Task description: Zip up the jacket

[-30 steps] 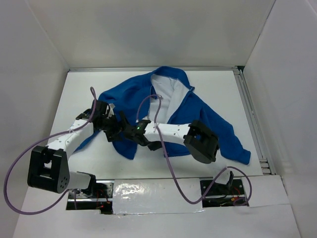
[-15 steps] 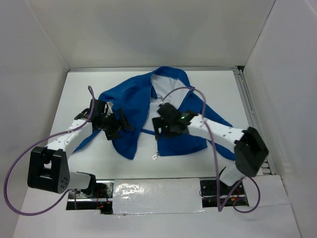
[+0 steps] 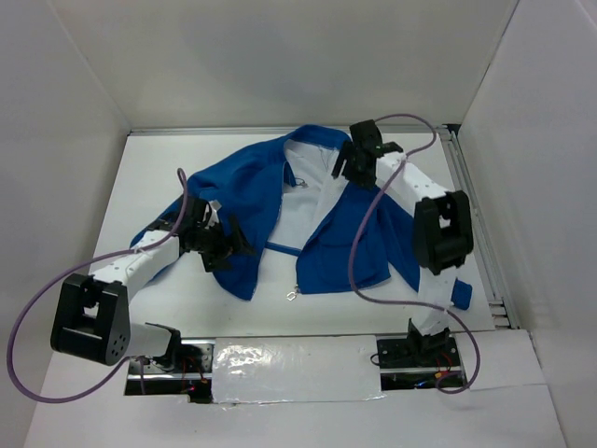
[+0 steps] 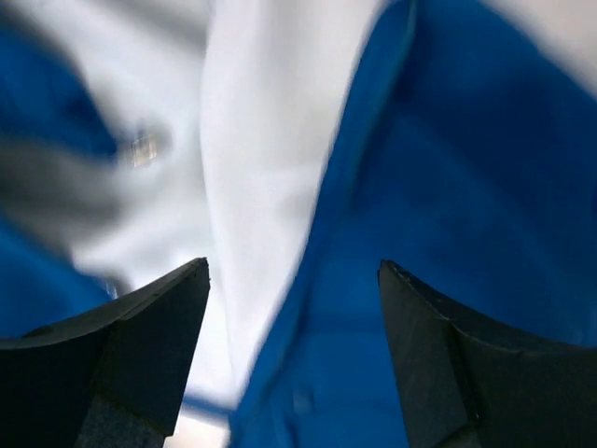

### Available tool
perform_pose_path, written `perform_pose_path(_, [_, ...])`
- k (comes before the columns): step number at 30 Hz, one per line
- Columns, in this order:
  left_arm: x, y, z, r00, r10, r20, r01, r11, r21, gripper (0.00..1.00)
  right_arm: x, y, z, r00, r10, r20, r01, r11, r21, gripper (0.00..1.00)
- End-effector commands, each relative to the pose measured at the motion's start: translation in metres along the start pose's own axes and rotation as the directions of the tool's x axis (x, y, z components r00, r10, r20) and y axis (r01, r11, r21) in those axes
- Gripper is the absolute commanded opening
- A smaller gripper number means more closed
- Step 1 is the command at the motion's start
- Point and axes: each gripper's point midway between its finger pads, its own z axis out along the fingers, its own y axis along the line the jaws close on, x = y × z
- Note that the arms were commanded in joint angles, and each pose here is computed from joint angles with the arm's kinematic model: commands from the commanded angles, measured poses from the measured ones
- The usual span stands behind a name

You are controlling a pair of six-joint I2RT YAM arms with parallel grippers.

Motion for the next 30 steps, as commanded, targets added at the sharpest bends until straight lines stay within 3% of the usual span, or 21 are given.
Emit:
perform_pose_path(1, [-0.002,-0.001,0.004,0.998,0.055,0.009,-0.055,0.998,0.015,0.99,-0.042,-0.007,0.03,0.999,0.01,0.038,-0.012,0.998,0.056,0.79])
perform_pose_path(6, [0.002,0.004,0.012,0.998,0.051,-0.027,-0.05,0.999,0.009,0.99,-0.056,-0.019,0.059,0.999,0.04,0.01,-0.041,0.99,0.137,0.78])
perform_pose_path(9, [0.004,0.012,0.018,0.998,0.034,-0.047,-0.034,0.999,-0.014,0.99,-0.057,-0.019,0.066,0.998,0.066,-0.002,-0.065,0.993,0.102,0.77])
perform_pose_path(12, [0.006,0.016,0.024,0.998,0.029,-0.064,-0.031,0.999,-0.02,0.99,-0.057,-0.015,0.074,0.998,0.064,-0.011,-0.063,0.996,0.067,0.7])
perform_pose_path(13, [0.006,0.017,0.025,0.997,0.027,-0.07,-0.029,0.999,-0.023,0.99,-0.058,-0.013,0.075,0.998,0.06,-0.009,-0.059,0.997,0.057,0.52])
perform_pose_path(15, [0.006,0.02,0.03,0.997,0.022,-0.078,-0.025,0.999,-0.031,0.99,-0.062,-0.003,0.074,0.999,0.043,0.006,-0.043,0.998,0.035,0.39])
perform_pose_path(16, [0.005,0.021,0.032,0.997,0.023,-0.078,-0.025,0.999,-0.029,0.99,-0.066,0.001,0.071,0.999,0.031,0.028,-0.032,0.999,0.034,0.26])
perform_pose_path(19, [0.007,0.023,0.038,0.995,0.017,-0.103,-0.021,0.999,-0.034,0.99,-0.067,0.02,0.062,0.997,-0.036,0.072,0.032,0.997,0.064,0.17])
perform_pose_path(21, [0.008,0.023,0.041,0.993,0.017,-0.118,-0.022,0.999,-0.037,0.99,-0.071,0.041,0.058,0.988,-0.098,0.119,0.086,0.991,0.104,0.16])
perform_pose_path(25, [0.01,0.023,0.042,0.991,0.025,-0.131,-0.03,0.999,-0.042,0.99,-0.05,0.075,0.072,0.972,-0.22,0.078,0.208,0.968,0.142,0.21])
perform_pose_path(28, [0.01,0.021,0.041,0.991,0.035,-0.131,-0.04,0.999,-0.034,0.99,-0.03,0.101,0.086,0.956,-0.283,0.077,0.272,0.954,0.124,0.28])
perform_pose_path(30, [0.011,0.019,0.04,0.99,0.043,-0.134,-0.047,0.999,-0.027,0.99,-0.015,0.124,0.09,0.944,-0.323,0.072,0.319,0.946,0.057,0.4])
